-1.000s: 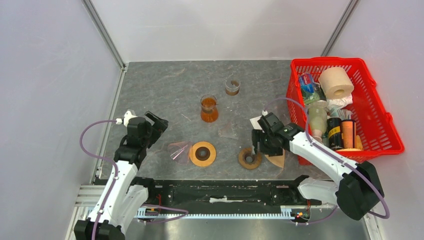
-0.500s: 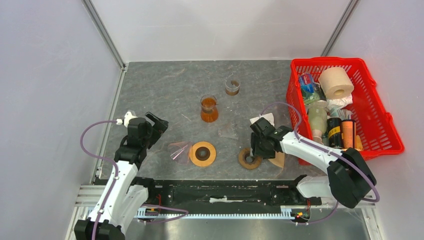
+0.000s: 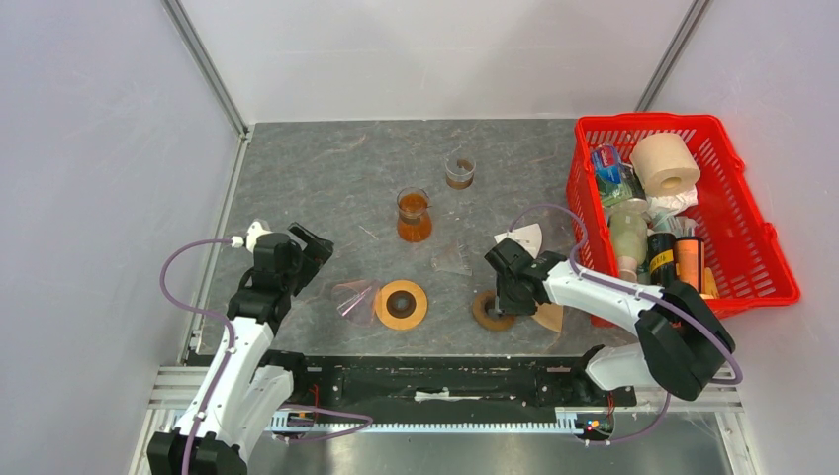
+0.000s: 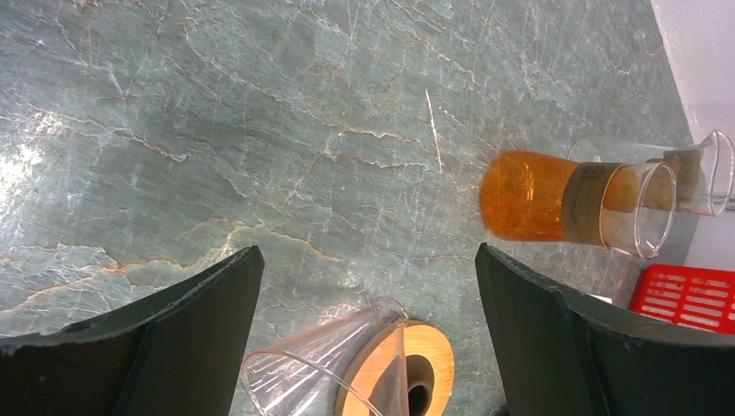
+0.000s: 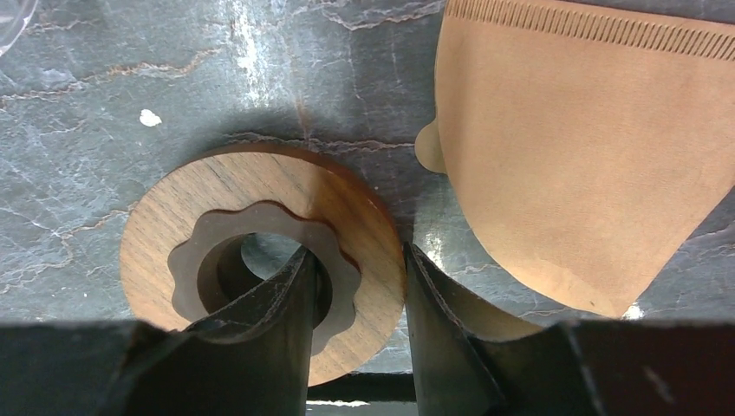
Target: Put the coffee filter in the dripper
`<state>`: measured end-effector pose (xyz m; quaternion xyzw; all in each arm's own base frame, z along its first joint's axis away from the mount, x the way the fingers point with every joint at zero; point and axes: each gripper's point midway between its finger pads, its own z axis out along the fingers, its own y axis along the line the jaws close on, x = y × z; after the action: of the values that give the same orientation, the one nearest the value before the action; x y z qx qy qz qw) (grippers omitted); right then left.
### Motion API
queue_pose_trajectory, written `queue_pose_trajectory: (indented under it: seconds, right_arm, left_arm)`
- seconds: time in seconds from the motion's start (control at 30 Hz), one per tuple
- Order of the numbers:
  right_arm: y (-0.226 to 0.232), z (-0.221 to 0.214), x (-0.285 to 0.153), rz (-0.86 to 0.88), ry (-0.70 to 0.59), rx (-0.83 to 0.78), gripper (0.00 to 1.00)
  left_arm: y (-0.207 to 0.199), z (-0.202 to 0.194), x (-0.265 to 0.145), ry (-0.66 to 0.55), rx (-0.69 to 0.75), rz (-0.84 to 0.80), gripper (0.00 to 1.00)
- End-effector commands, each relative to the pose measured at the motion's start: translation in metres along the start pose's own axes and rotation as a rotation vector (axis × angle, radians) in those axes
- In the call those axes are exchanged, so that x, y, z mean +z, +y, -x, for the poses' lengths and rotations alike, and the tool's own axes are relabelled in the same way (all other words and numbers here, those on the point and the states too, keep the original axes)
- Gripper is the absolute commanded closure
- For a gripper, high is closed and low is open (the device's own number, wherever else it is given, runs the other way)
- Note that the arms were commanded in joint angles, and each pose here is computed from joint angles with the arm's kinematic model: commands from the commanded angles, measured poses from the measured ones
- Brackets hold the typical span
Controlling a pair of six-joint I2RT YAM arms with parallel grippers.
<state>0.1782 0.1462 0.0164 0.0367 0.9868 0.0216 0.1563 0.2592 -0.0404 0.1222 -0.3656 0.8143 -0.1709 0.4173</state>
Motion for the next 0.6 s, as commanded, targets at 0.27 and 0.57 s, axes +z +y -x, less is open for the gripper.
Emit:
queue_pose_trajectory:
  seconds: [0.27,0.57]
  right_arm:
    - [-0.002,0.056,-0.059,-0.018,-0.213,-0.015,0.73]
    - [-0.007,0.149,-0.139,-0.121,-0.548,0.064,0.72]
  left_arm:
    - [-0.003,0.005,0.0,-0.024,0.029,-0.023,0.01]
    - [-0.02,0.008,-0.005,-0.011,0.014,-0.083,0.0]
